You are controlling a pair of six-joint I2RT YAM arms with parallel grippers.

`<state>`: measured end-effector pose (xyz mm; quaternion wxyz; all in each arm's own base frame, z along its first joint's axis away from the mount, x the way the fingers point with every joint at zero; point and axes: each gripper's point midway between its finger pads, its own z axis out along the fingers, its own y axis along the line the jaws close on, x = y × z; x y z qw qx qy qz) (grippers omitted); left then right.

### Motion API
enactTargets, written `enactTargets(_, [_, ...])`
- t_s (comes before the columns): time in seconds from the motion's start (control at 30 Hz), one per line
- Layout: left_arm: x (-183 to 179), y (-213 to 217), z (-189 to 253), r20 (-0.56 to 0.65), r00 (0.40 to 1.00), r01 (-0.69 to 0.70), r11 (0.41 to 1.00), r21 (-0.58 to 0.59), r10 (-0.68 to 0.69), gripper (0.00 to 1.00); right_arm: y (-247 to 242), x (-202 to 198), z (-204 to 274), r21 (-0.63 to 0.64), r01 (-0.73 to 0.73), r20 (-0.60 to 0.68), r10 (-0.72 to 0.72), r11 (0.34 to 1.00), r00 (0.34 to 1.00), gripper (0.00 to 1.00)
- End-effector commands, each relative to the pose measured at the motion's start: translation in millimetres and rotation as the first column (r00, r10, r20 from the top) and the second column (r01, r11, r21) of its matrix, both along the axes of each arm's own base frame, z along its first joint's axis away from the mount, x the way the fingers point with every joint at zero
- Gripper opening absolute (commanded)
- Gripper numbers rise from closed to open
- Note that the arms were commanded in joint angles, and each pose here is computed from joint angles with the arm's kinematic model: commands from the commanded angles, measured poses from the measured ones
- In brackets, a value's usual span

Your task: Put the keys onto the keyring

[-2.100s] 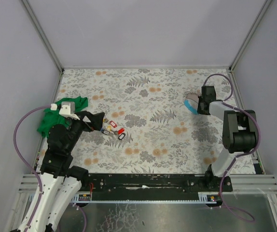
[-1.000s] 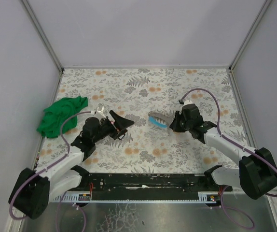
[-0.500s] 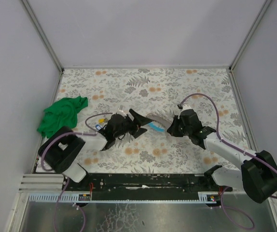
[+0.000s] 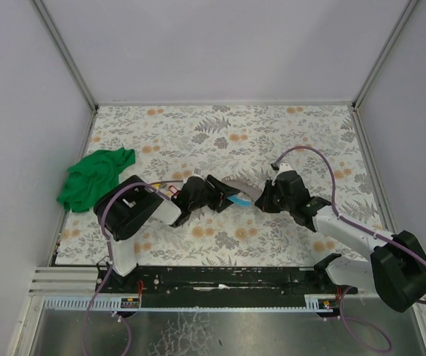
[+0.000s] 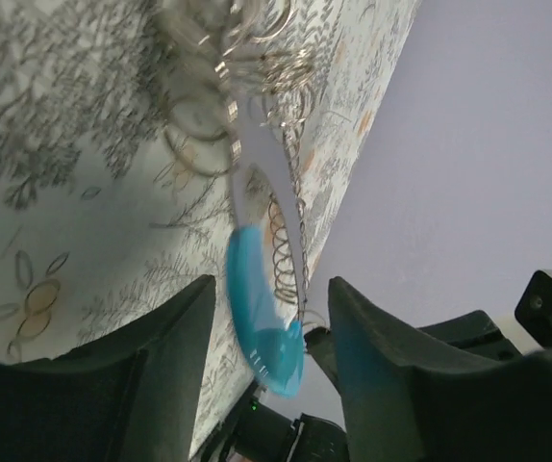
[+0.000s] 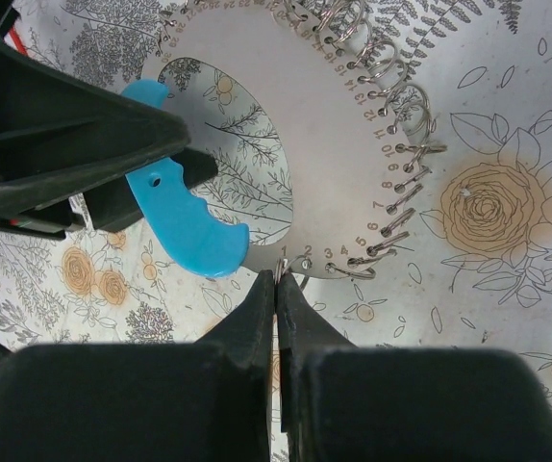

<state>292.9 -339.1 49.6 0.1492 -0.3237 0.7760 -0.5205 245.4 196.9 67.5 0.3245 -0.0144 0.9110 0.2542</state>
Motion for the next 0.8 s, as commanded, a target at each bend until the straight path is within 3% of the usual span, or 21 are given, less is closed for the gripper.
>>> enactTargets(0.0, [22,-11,19,0.105,0.994,-0.017,1.0,-0.003,0.017,0.43,12,3,15,0.053,-0.031,0.061,0.028,0.998,0.998,0.0])
enactTargets(0.17, [29,-10,23,0.185,0.983,-0.002,0.997,0.074,-0.012,0.18,9,-1,16,0.045,-0.042,0.076,0.038,0.998,0.996,0.01])
enactTargets(0.37, [34,0,39,0.324,0.935,0.058,0.962,0.269,-0.147,0.01,3,-1,32,0.004,-0.075,0.138,0.074,0.997,0.988,0.17])
enactTargets(0.53, [29,10,60,0.421,0.847,0.11,0.881,0.46,-0.325,0.0,-3,1,60,-0.024,-0.091,0.212,0.094,0.996,0.973,0.34])
enactTargets(0.63, [25,15,78,0.464,0.76,0.136,0.809,0.572,-0.455,0.0,-5,1,81,-0.035,-0.107,0.265,0.112,0.994,0.958,0.42])
enactTargets(0.77, [22,28,97,0.416,0.665,0.165,0.665,0.728,-0.621,0.0,-5,2,113,-0.02,-0.127,0.357,0.126,0.992,0.926,0.49])
